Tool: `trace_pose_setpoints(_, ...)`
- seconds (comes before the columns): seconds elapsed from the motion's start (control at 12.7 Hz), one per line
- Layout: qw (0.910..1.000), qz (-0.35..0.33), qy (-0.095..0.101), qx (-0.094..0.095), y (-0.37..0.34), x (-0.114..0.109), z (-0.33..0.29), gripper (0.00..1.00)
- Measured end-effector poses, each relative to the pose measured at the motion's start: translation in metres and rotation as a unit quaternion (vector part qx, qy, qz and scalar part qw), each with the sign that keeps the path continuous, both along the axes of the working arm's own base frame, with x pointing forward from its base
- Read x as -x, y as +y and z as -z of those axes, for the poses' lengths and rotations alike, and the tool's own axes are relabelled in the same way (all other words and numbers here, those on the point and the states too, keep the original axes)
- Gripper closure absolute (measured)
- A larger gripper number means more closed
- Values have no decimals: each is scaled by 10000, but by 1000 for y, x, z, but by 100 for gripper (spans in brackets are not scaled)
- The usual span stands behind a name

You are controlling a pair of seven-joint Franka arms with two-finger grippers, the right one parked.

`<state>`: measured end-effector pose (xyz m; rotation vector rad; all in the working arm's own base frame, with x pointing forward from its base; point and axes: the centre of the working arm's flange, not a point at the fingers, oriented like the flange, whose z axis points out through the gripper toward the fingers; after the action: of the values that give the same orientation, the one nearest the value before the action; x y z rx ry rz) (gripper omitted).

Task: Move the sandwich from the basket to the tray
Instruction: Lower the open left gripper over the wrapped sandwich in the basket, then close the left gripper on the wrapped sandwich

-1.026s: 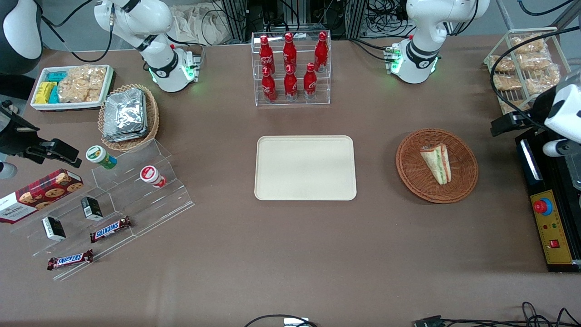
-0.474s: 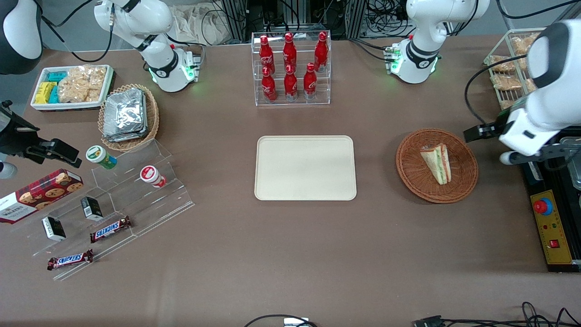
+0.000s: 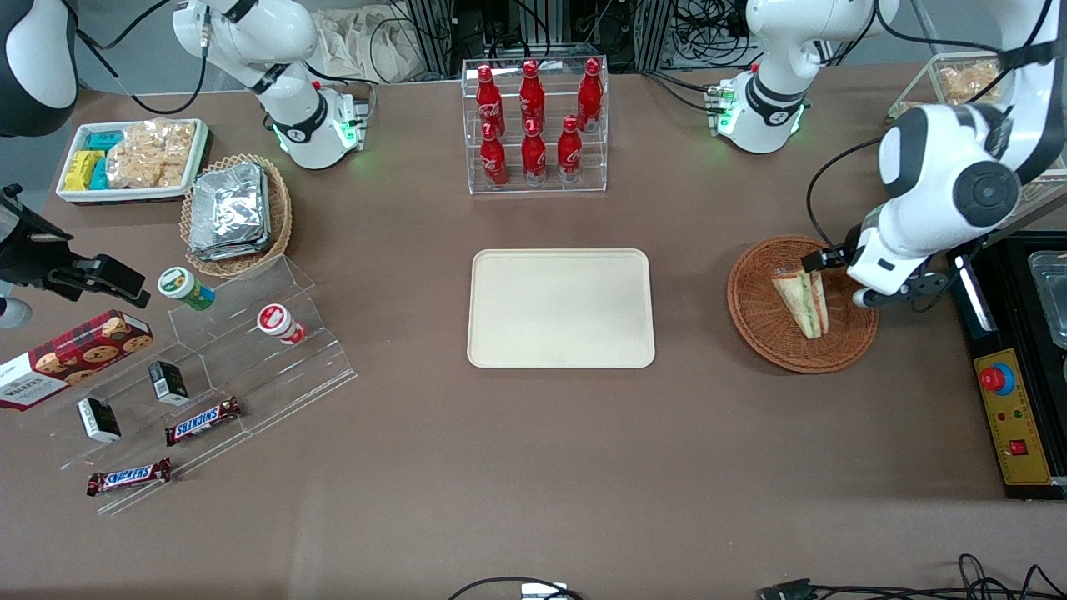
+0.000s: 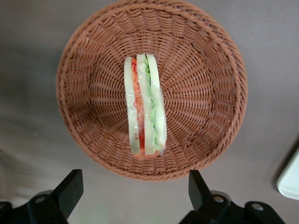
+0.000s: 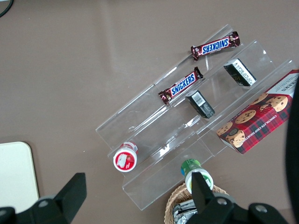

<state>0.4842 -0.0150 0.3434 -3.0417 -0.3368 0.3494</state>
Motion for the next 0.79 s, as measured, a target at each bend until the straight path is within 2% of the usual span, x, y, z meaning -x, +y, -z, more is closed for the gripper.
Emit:
trace_pose_setpoints(0.39,9998,-132,135,-38,2,12,99,0)
trace_pose_setpoints(0.71,9997,-141,195,-48,2,12,124,4)
trace_pose_setpoints(0.79,9997,-141,197,-49,2,12,125,13)
